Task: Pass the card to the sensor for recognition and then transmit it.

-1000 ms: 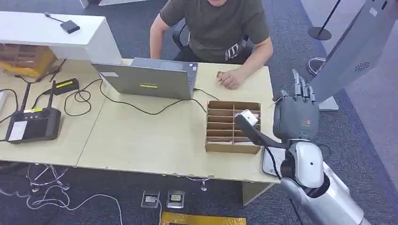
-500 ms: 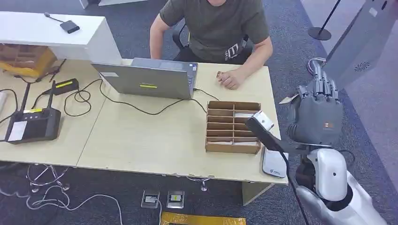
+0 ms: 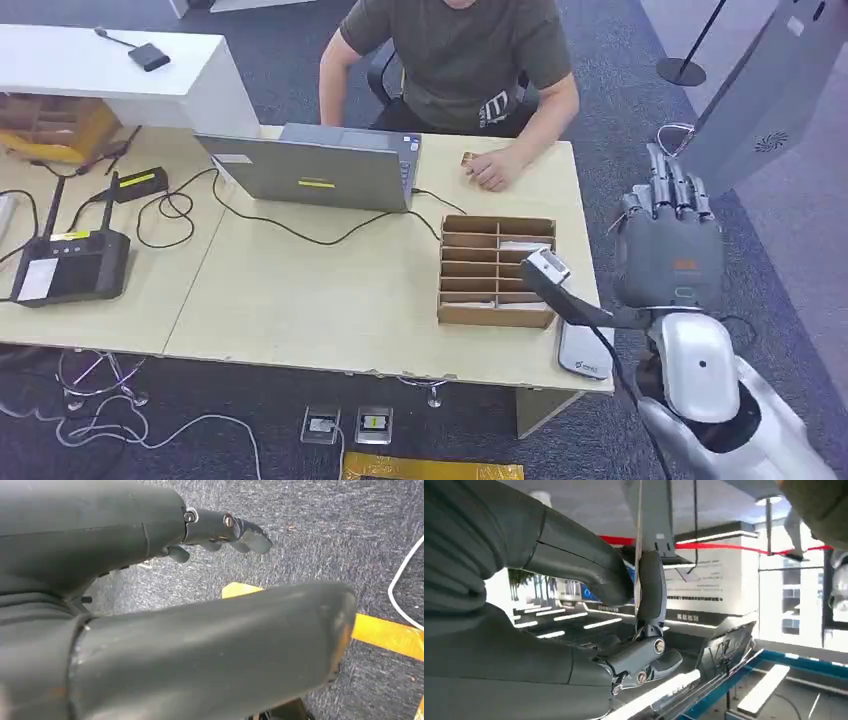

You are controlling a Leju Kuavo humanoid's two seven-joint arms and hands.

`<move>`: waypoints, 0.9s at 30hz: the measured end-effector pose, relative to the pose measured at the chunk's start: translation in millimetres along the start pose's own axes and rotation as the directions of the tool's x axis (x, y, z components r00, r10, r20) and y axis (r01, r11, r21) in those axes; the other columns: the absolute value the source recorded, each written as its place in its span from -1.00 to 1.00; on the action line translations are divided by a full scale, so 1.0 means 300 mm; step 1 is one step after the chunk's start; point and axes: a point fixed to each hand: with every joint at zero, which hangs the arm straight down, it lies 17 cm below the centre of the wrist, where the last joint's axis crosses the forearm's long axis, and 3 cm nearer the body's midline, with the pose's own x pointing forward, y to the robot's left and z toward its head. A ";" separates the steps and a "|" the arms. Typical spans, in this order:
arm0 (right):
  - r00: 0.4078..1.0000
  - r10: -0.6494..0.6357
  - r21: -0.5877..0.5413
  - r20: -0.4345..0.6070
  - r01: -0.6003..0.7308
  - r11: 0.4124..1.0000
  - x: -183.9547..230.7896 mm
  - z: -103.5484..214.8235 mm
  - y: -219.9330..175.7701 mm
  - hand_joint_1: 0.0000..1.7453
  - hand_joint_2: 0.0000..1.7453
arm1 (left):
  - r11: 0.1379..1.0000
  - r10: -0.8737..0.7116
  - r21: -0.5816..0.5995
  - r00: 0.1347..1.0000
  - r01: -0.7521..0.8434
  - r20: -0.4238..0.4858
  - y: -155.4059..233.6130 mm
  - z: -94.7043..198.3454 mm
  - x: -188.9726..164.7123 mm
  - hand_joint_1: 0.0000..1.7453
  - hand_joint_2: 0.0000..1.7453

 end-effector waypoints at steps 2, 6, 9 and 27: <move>0.999 -0.054 0.115 0.001 0.053 0.992 -0.001 -0.010 0.064 1.00 1.00 | 1.000 -0.006 -0.005 1.000 0.006 -0.004 -0.002 0.000 -0.003 -1.00 -1.00; 0.990 -0.138 0.234 -0.006 0.135 0.963 0.002 -0.028 0.124 1.00 1.00 | 1.000 -0.015 -0.006 1.000 0.015 -0.012 0.004 -0.002 -0.008 -1.00 -1.00; 0.994 -0.108 0.217 -0.020 0.110 0.970 -0.027 -0.081 0.097 1.00 1.00 | 1.000 -0.013 -0.002 1.000 0.013 -0.014 0.011 -0.003 -0.008 -1.00 -1.00; 0.995 -0.097 0.082 -0.003 0.097 0.992 0.090 -0.316 -0.061 1.00 1.00 | 0.998 0.040 0.040 0.998 -0.038 -0.044 0.034 -0.006 -0.016 -1.00 -1.00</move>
